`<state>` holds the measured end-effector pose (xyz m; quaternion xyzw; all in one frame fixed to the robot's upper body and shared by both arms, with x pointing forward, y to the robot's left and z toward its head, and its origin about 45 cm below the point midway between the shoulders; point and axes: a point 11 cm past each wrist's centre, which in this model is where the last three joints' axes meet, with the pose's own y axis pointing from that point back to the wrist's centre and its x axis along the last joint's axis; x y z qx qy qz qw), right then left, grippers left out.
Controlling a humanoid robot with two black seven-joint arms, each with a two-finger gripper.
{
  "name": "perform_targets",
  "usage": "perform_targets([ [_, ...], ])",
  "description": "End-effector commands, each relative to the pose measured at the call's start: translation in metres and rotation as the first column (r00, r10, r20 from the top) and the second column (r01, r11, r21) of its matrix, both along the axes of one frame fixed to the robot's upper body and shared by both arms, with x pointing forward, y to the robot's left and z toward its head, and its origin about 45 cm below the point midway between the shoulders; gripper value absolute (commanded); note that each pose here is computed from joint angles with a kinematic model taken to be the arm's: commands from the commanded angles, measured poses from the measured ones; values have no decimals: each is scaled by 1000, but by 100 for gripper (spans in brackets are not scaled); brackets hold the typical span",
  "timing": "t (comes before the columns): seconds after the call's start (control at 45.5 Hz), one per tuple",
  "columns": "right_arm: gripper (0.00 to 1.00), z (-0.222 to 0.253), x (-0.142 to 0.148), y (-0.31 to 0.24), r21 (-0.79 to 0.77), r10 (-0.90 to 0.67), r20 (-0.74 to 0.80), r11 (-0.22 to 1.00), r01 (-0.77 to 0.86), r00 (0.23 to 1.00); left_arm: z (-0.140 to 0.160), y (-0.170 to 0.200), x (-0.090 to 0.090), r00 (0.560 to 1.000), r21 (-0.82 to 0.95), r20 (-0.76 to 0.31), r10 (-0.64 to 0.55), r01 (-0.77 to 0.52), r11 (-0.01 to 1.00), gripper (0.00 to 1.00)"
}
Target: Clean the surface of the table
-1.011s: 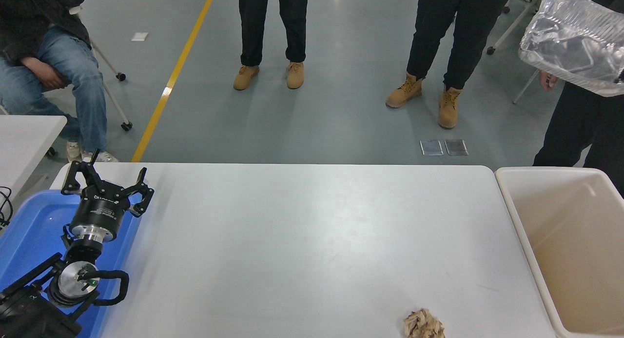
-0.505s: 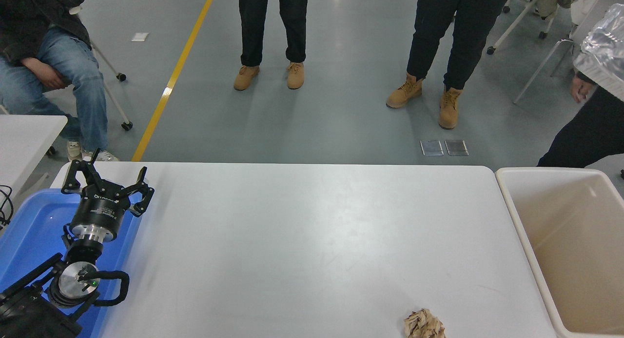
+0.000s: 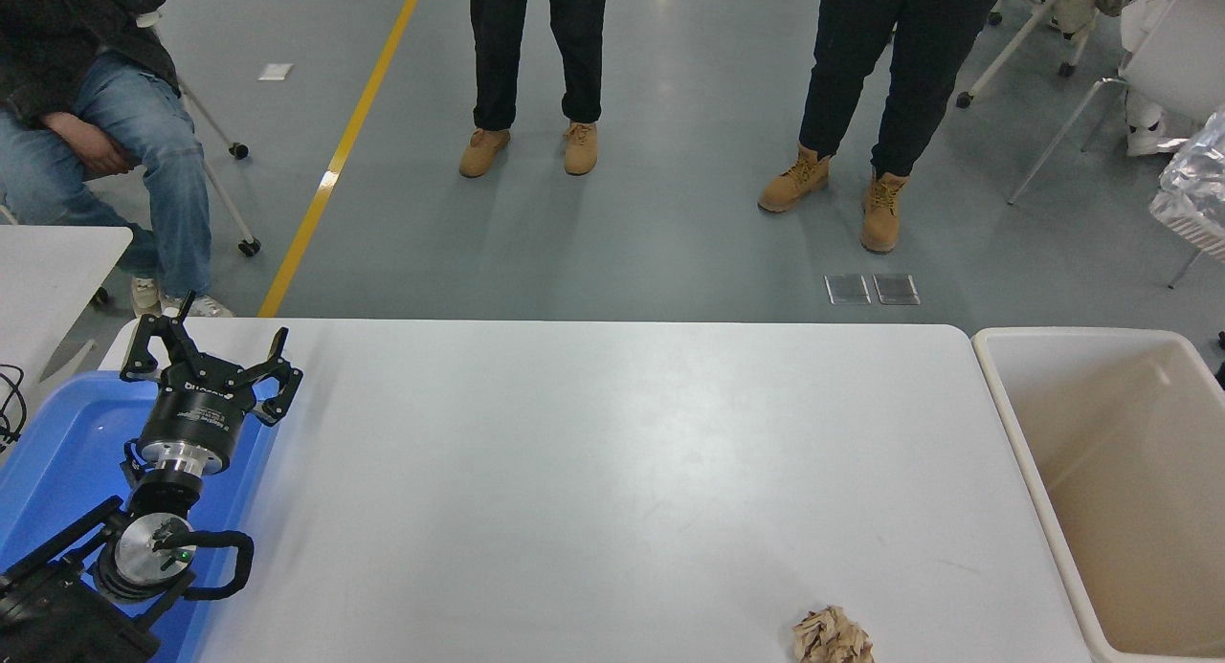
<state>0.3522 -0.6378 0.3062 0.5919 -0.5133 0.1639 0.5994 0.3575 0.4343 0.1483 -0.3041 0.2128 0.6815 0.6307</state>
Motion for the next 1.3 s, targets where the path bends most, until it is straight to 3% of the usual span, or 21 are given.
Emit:
perform_targets([
  [0.0,0,-44,-8,0,-64,-40,-65,997,36,997,0,0,0,1000,0,0,0,0,1000,99],
  [0.352,0,-78,-4,9,-102,-143,-119,986,131,983,0,0,0,1000,0,0,0,0,1000,99],
  [0.593,0,-96,-23,-1,-113,-241,-143,968,226,960,0,0,0,1000,0,0,0,0,1000,99],
  [1.275,0,-151,-44,15,-70,-322,-182,947,314,929,0,0,0,1000,0,0,0,0,1000,99],
])
